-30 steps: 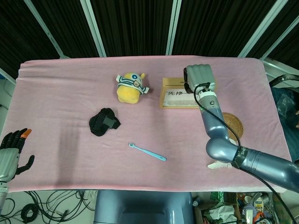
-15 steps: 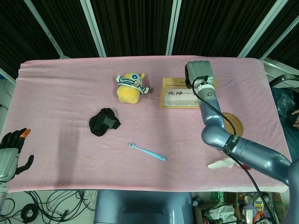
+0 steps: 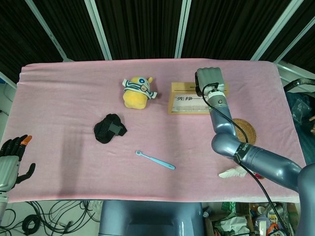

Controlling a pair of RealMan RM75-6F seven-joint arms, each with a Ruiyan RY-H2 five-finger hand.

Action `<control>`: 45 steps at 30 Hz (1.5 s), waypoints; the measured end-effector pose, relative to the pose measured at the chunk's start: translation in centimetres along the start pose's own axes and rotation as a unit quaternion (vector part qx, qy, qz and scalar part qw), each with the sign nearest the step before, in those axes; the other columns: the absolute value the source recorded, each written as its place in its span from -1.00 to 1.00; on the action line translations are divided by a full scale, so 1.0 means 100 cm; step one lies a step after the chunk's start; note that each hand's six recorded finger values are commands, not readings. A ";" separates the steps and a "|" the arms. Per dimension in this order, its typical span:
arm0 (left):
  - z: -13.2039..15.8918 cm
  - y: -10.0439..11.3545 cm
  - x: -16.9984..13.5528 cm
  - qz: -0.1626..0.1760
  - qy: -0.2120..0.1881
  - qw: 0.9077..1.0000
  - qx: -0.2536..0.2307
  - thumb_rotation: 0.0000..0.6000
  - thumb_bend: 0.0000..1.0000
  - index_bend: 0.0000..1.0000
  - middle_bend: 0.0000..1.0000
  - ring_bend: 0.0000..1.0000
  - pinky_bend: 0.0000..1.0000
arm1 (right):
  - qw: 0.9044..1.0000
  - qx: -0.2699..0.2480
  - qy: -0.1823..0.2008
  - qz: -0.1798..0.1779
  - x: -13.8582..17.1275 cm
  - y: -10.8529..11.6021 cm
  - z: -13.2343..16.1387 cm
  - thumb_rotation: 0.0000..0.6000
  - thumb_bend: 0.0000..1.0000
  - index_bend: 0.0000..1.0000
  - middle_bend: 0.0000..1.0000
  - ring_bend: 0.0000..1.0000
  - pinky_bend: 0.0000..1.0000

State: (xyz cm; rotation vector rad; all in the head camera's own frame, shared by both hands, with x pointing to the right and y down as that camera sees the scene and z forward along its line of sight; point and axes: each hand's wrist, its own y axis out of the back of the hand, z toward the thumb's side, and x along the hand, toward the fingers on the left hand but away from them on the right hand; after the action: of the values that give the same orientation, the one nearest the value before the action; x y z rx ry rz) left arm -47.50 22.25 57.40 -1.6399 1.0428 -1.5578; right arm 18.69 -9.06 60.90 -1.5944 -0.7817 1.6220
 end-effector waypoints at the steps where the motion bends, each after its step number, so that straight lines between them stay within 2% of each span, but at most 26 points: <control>1: 0.000 0.000 0.000 0.000 0.000 1.000 0.000 1.00 -0.19 -0.95 -0.93 -1.00 -1.00 | 1.000 0.000 -0.001 0.000 0.000 0.000 -0.001 1.00 -0.09 0.59 0.72 0.75 0.75; 5: 0.000 0.000 0.000 0.000 0.000 1.000 0.000 1.00 -0.19 -0.95 -0.93 -1.00 -1.00 | 1.000 0.000 -0.002 0.002 0.000 -0.002 -0.002 1.00 -0.09 0.52 0.72 0.75 0.75; 10: 0.000 0.000 0.000 0.000 0.000 1.000 0.000 1.00 -0.19 -0.95 -0.93 -1.00 -1.00 | 1.000 0.007 0.000 0.003 0.001 -0.002 -0.002 1.00 -0.10 0.13 0.72 0.75 0.75; 18: 0.000 0.000 0.000 0.000 0.001 1.000 0.000 1.00 -0.19 -0.95 -0.93 -1.00 -1.00 | 1.000 0.009 -0.002 -0.002 0.003 0.004 -0.002 1.00 -0.10 -0.17 0.72 0.75 0.75; 26: -0.001 0.000 0.000 0.000 0.002 1.000 0.001 1.00 -0.19 -0.95 -0.93 -1.00 -1.00 | 1.000 0.013 -0.003 -0.004 0.006 0.008 -0.002 1.00 -0.18 -0.33 0.72 0.75 0.75; 30: 0.000 0.000 0.000 -0.001 0.000 1.000 0.001 1.00 -0.18 -0.95 -0.93 -1.00 -1.00 | 1.000 0.003 0.005 -0.015 0.013 0.017 0.001 1.00 -0.35 -0.36 0.69 0.72 0.74; 32: 0.000 0.000 0.000 -0.001 -0.002 1.000 0.002 1.00 -0.18 -0.95 -0.93 -1.00 -1.00 | 1.000 0.000 0.008 -0.025 0.018 0.023 0.001 1.00 -0.43 -0.38 0.62 0.66 0.70; 35: 0.001 0.000 0.000 0.000 -0.002 1.000 0.001 1.00 -0.19 -0.95 -0.93 -1.00 -1.00 | 0.999 -0.003 0.010 -0.038 0.032 0.030 -0.002 1.00 -0.50 -0.40 0.37 0.48 0.57; 40: 0.002 0.001 -0.001 0.003 -0.005 1.000 -0.002 1.00 -0.18 -0.95 -0.93 -1.00 -1.00 | 0.999 -0.020 0.010 -0.045 0.068 0.031 -0.017 1.00 -0.54 -0.45 -0.15 0.04 0.12; 45: 0.003 0.003 -0.004 0.007 -0.011 1.000 0.000 1.00 -0.19 -0.95 -0.93 -1.00 -1.00 | 0.997 -0.062 -0.012 -0.038 0.124 0.010 -0.063 1.00 -0.60 -0.53 -0.51 -0.33 -0.28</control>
State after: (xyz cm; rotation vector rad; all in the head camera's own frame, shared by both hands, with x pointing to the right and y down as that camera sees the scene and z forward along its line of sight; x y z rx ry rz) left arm -47.23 22.46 56.96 -1.6424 1.0413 -1.5274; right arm 25.24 0.27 52.76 -1.6132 -0.9614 1.5660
